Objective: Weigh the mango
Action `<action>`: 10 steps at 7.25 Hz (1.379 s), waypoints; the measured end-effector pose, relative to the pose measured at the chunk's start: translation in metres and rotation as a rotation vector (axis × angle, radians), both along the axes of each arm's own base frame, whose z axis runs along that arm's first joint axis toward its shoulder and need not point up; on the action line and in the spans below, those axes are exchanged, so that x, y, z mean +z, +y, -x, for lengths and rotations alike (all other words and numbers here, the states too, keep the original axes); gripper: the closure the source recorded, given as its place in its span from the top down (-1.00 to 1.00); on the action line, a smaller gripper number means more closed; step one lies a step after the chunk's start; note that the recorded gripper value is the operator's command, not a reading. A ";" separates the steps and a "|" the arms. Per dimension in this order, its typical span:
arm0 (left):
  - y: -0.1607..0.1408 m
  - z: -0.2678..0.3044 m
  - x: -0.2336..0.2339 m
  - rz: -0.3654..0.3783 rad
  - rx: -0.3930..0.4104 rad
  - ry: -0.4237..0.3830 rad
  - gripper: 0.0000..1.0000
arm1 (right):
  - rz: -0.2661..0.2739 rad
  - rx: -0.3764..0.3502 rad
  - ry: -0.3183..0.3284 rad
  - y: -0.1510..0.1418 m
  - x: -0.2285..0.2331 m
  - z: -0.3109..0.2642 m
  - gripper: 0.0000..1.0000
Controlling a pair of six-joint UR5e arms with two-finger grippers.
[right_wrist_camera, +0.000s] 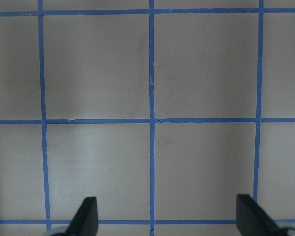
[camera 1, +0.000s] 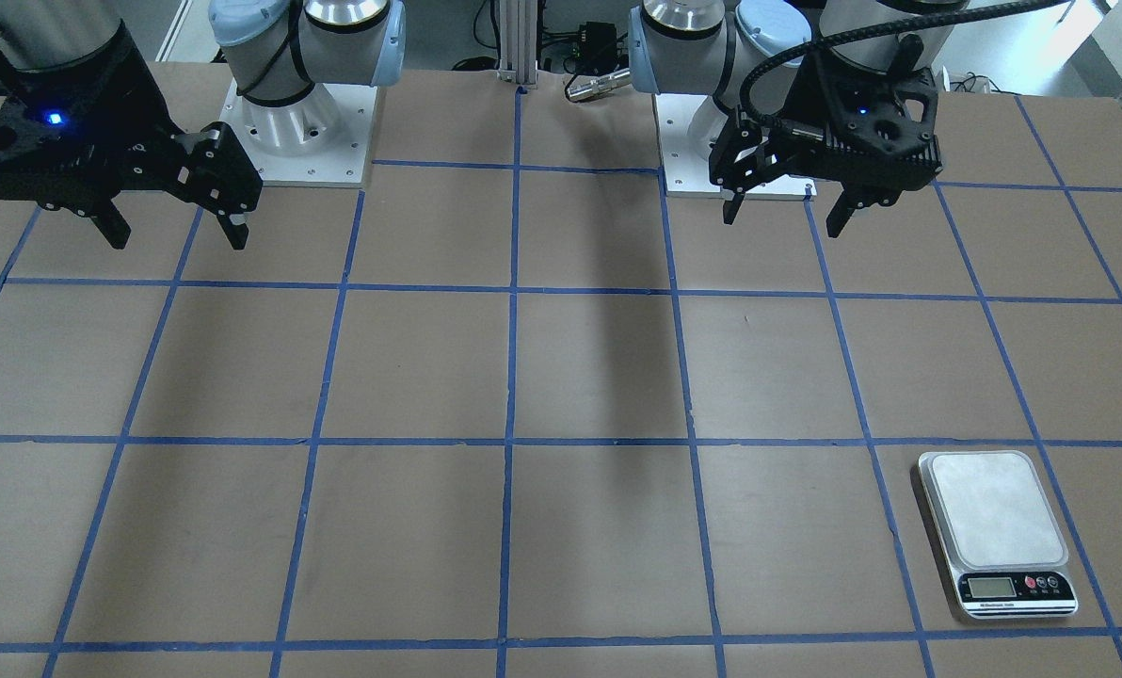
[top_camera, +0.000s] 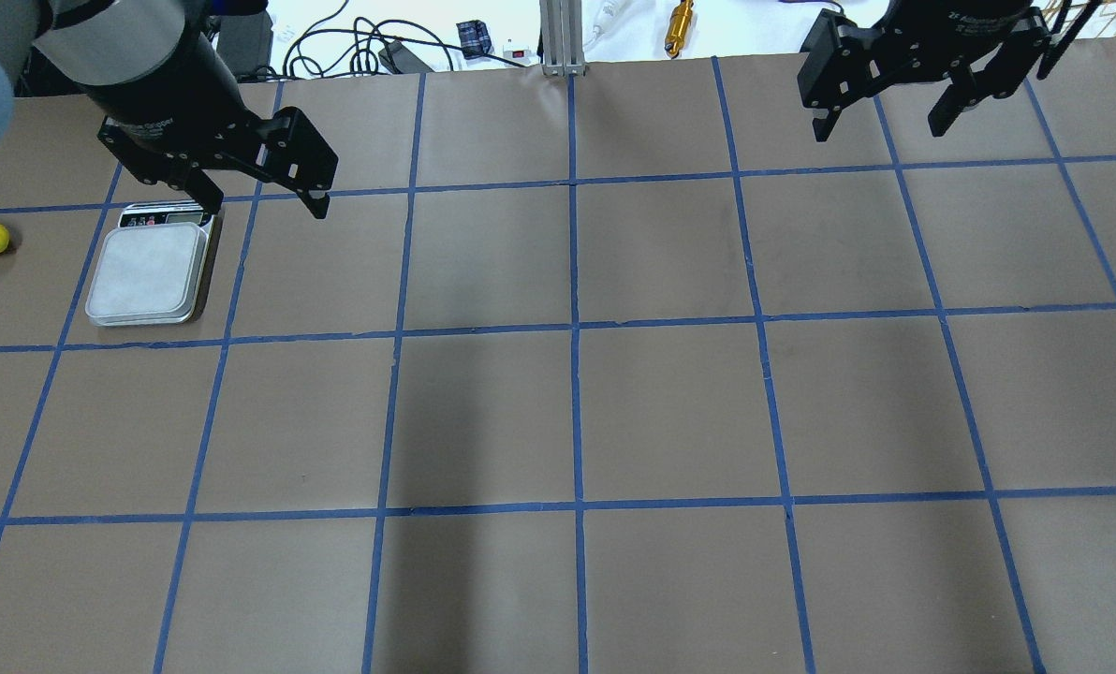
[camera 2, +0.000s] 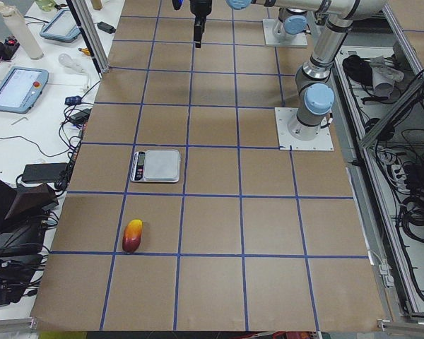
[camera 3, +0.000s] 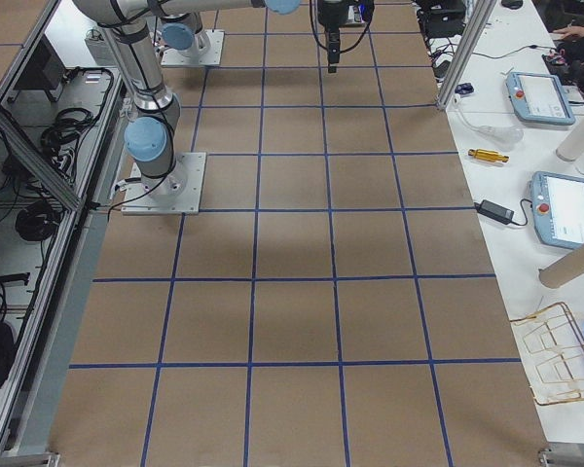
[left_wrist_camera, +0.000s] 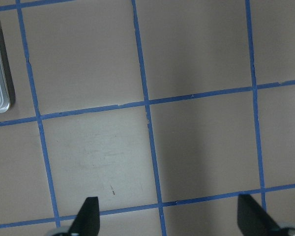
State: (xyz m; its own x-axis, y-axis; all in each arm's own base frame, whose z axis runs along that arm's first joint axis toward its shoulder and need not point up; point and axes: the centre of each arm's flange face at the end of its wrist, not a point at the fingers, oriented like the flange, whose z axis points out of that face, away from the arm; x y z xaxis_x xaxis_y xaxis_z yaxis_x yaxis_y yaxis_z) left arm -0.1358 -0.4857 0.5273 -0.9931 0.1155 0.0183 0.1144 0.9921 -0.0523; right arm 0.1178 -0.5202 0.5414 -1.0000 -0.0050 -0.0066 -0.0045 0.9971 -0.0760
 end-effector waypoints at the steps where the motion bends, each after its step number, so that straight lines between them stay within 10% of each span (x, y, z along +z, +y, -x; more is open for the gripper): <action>1: 0.000 0.000 0.000 0.000 0.000 0.000 1.00 | 0.000 0.000 0.000 0.000 0.000 0.000 1.00; 10: -0.013 -0.059 0.002 -0.003 -0.142 -0.022 1.00 | 0.000 0.000 0.000 0.000 0.000 0.000 1.00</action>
State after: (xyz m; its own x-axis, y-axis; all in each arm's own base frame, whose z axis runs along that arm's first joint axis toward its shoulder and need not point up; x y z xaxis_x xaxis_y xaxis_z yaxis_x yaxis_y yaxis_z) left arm -0.0765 -0.4987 0.5292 -0.9669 0.2553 -0.0026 0.2551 0.9658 -0.0458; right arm 0.1177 -0.5203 0.5414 -1.0000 -0.0046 -0.0065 -0.0041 0.9971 -0.0760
